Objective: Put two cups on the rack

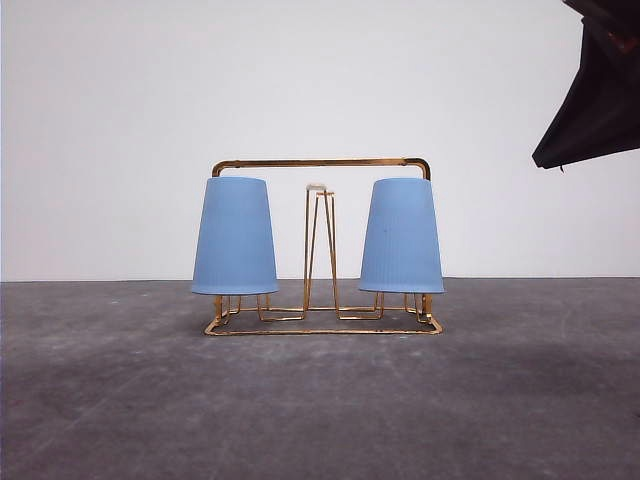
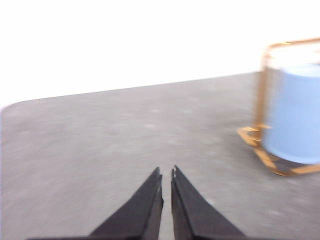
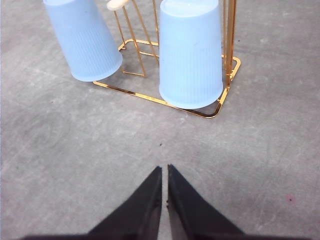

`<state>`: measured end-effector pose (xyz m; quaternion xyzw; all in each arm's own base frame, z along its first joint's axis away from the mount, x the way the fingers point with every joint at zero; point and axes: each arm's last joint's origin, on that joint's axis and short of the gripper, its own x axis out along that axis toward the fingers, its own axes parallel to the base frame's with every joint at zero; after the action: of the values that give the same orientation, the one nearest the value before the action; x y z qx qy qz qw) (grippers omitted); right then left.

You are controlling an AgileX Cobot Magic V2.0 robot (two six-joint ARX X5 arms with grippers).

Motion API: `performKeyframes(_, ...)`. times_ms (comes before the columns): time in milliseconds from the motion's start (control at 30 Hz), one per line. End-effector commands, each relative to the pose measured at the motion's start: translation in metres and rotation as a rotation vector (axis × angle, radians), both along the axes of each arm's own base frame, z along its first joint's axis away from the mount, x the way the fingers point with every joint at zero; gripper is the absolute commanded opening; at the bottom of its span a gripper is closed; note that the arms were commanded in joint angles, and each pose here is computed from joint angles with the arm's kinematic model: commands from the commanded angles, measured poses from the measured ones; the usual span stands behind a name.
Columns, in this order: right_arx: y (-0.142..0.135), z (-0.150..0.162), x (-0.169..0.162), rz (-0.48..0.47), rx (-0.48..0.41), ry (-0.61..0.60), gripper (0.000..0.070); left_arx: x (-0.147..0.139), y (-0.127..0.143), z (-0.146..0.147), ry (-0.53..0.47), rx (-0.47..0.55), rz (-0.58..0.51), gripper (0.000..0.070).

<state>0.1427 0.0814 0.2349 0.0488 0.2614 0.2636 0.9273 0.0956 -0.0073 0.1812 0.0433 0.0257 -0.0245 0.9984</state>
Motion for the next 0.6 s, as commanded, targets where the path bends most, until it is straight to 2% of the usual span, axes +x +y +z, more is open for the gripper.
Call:
performKeyframes(0, 0.001, 0.003, 0.001, 0.009, -0.001, -0.020, 0.0017, -0.001, 0.001, -0.006, -0.006, -0.049, 0.015, 0.0012)
performKeyframes(167, 0.001, 0.003, 0.001, 0.009, -0.001, -0.020, 0.0017, 0.001, 0.003, -0.023, 0.035, -0.119, 0.046, 0.0012)
performKeyframes(367, 0.001, 0.003, 0.001, 0.009, 0.000, -0.021, 0.0017, 0.000, 0.005, -0.031, 0.121, -0.103, 0.055, 0.0013)
performKeyframes(567, 0.001, 0.003, 0.001, 0.009, 0.000, -0.021, 0.0017, 0.000, 0.004, -0.032, 0.125, -0.115, 0.054, 0.0016)
